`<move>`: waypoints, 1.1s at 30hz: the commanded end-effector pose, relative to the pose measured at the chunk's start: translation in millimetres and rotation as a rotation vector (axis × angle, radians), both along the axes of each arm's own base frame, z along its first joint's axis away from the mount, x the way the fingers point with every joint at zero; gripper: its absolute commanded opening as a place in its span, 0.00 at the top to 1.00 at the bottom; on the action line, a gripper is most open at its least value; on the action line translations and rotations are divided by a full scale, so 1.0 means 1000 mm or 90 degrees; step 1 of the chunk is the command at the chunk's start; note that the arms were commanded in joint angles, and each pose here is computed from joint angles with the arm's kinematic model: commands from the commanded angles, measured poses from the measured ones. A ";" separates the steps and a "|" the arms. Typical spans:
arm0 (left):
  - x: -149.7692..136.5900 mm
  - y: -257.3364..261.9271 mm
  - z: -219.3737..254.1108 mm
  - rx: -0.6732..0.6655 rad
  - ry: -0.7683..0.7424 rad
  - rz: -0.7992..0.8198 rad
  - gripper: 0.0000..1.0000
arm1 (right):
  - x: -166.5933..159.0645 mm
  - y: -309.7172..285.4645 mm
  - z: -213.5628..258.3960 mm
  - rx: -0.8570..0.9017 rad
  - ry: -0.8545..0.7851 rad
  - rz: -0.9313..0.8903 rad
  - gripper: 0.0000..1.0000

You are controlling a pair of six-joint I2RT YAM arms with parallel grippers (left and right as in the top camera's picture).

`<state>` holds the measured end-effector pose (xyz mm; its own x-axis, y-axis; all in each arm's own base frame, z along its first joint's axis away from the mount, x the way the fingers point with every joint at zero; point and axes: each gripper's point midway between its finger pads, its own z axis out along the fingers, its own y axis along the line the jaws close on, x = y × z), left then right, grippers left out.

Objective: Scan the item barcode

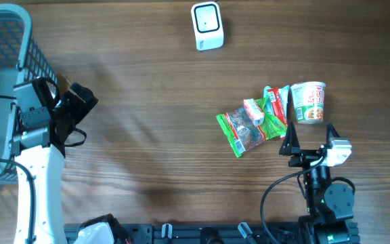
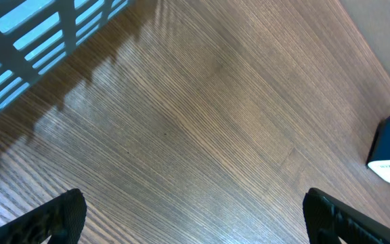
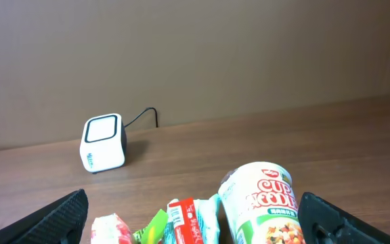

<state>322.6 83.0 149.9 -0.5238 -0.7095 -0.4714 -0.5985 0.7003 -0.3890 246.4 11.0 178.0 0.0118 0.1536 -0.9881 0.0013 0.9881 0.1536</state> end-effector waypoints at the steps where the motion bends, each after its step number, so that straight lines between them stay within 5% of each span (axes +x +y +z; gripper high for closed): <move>1: 0.001 0.004 0.001 0.002 -0.001 0.006 0.00 | -0.001 0.002 0.002 0.004 -0.006 0.010 0.00; 33: 0.001 0.004 0.001 0.002 -0.001 0.006 0.00 | -0.001 0.002 0.002 0.004 -0.006 0.010 0.02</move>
<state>322.6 83.0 149.9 -0.5238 -0.7095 -0.4714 -0.5985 0.7003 -0.3890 246.4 11.0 177.9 0.0115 0.1535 -0.9881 0.0013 0.9881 0.1535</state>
